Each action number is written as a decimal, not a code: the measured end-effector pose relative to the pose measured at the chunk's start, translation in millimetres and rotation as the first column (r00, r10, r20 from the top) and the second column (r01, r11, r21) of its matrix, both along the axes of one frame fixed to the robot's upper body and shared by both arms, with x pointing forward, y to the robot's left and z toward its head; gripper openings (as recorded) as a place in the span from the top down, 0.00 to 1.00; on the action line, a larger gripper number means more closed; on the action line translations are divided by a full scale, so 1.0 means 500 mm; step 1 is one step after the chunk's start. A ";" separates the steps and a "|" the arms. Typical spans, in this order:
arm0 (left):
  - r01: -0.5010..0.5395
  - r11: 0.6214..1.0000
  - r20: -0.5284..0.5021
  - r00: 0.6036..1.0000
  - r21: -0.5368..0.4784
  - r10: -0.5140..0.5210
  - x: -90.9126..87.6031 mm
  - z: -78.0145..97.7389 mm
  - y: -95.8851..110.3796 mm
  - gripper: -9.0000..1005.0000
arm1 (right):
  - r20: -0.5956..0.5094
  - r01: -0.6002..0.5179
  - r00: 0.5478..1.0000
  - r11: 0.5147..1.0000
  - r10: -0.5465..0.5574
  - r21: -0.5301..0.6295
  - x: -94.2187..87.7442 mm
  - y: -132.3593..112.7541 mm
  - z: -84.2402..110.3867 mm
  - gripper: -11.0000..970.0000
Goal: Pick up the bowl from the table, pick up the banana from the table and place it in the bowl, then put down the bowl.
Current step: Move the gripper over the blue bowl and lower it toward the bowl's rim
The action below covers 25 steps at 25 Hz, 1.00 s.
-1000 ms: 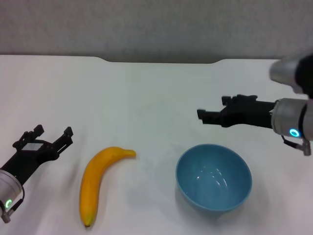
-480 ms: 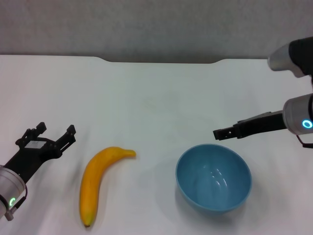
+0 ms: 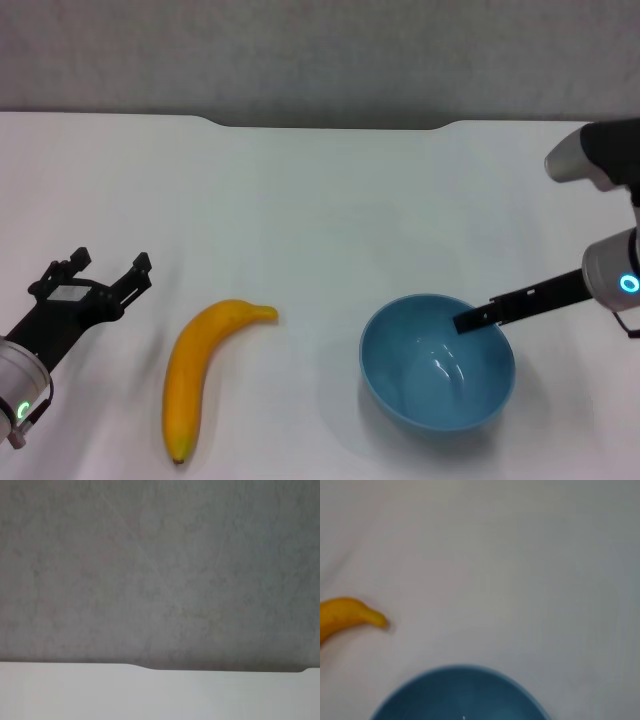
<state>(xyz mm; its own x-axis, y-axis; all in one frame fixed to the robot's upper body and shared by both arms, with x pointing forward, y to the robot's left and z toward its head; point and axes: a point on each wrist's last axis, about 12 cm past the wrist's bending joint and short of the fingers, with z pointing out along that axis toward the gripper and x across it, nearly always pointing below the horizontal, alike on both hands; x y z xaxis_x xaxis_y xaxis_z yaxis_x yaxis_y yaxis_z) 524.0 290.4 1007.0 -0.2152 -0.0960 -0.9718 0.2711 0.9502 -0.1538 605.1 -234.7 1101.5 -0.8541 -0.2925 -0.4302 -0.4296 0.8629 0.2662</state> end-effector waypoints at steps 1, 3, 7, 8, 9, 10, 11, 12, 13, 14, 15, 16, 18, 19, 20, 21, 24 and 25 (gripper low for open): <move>0.000 1.000 0.001 1.000 0.001 0.000 0.001 0.000 0.000 0.09 | -0.013 0.002 1.000 1.000 -0.002 -0.002 -0.001 -0.001 -0.006 0.09; 0.000 1.000 0.002 1.000 -0.001 0.000 0.002 0.001 -0.001 0.09 | -0.035 0.005 0.999 1.000 -0.006 -0.006 -0.003 -0.002 -0.017 0.09; -0.001 1.000 0.000 1.000 -0.001 0.001 0.003 0.001 -0.002 0.09 | -0.047 0.003 0.999 1.000 -0.004 -0.015 -0.004 0.000 -0.029 0.09; -0.002 1.000 -0.001 1.000 0.000 0.002 0.004 0.001 -0.002 0.09 | -0.044 0.005 0.999 1.000 -0.006 -0.016 -0.004 0.000 -0.031 0.09; -0.002 1.000 -0.005 1.000 0.001 0.002 0.004 0.000 -0.003 0.09 | -0.042 0.009 0.999 1.000 -0.009 -0.017 -0.003 -0.001 -0.033 0.09; -0.002 1.000 -0.006 1.000 0.002 0.002 0.004 0.000 -0.003 0.09 | -0.040 0.011 0.999 1.000 -0.011 -0.017 -0.003 -0.001 -0.035 0.09; -0.002 1.000 -0.007 1.000 0.002 0.002 0.005 0.000 -0.004 0.09 | -0.039 0.013 0.999 1.000 -0.014 -0.018 -0.003 -0.001 -0.036 0.09; -0.002 1.000 -0.007 1.000 0.002 0.002 0.005 0.000 -0.004 0.09 | -0.037 0.015 0.999 1.000 -0.016 -0.018 -0.003 -0.002 -0.038 0.09; -0.002 1.000 -0.007 1.000 0.002 0.002 0.005 0.000 -0.004 0.09 | -0.035 0.020 0.999 1.000 -0.021 -0.017 -0.002 -0.002 -0.040 0.09; -0.002 1.000 -0.007 1.000 0.003 0.002 0.005 0.000 -0.004 0.09 | -0.033 0.023 0.999 1.000 -0.024 -0.016 -0.002 -0.002 -0.041 0.09; -0.008 1.000 -0.006 1.000 0.002 0.008 0.006 0.000 -0.002 0.09 | -0.029 0.026 0.999 1.000 -0.027 -0.015 -0.001 -0.002 -0.041 0.09; -0.013 1.000 -0.006 1.000 0.002 0.013 0.007 0.001 -0.001 0.09 | -0.026 0.029 0.999 0.999 -0.029 -0.014 0.000 -0.002 -0.042 0.09; -0.022 1.000 -0.006 1.000 0.003 0.022 0.008 0.001 0.003 0.09 | -0.025 0.029 0.999 1.000 -0.029 -0.013 0.000 -0.001 -0.044 0.09; -0.024 1.000 -0.006 1.000 0.004 0.024 0.008 0.001 0.003 0.09 | -0.027 0.026 0.999 1.000 -0.026 -0.014 -0.001 0.000 -0.046 0.14; -0.024 1.000 -0.006 1.000 0.004 0.024 0.008 0.001 0.003 0.09 | -0.030 0.021 0.999 1.000 -0.022 -0.017 -0.003 0.002 -0.048 0.19; -0.024 1.000 -0.006 1.000 0.004 0.024 0.009 0.001 0.004 0.09 | -0.033 0.015 0.999 1.000 -0.015 -0.020 -0.003 0.004 -0.051 0.24; -0.024 1.000 -0.007 1.000 0.004 0.024 0.009 0.001 0.004 0.09 | -0.042 0.003 0.999 1.000 -0.004 -0.026 -0.002 0.013 -0.058 0.25; -0.025 1.000 -0.007 1.000 0.004 0.025 0.009 0.001 0.004 0.10 | -0.045 0.000 0.999 1.000 -0.001 -0.028 -0.001 0.016 -0.059 0.25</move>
<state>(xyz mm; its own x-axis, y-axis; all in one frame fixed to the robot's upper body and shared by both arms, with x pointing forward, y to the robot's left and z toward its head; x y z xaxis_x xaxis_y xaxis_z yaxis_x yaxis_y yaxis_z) 528.3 292.2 1007.6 -0.2196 -0.0972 -0.9707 0.2466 0.9572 -0.1516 604.4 -226.8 1071.8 -0.8726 -0.3035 -0.3827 -0.4173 0.8704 0.2613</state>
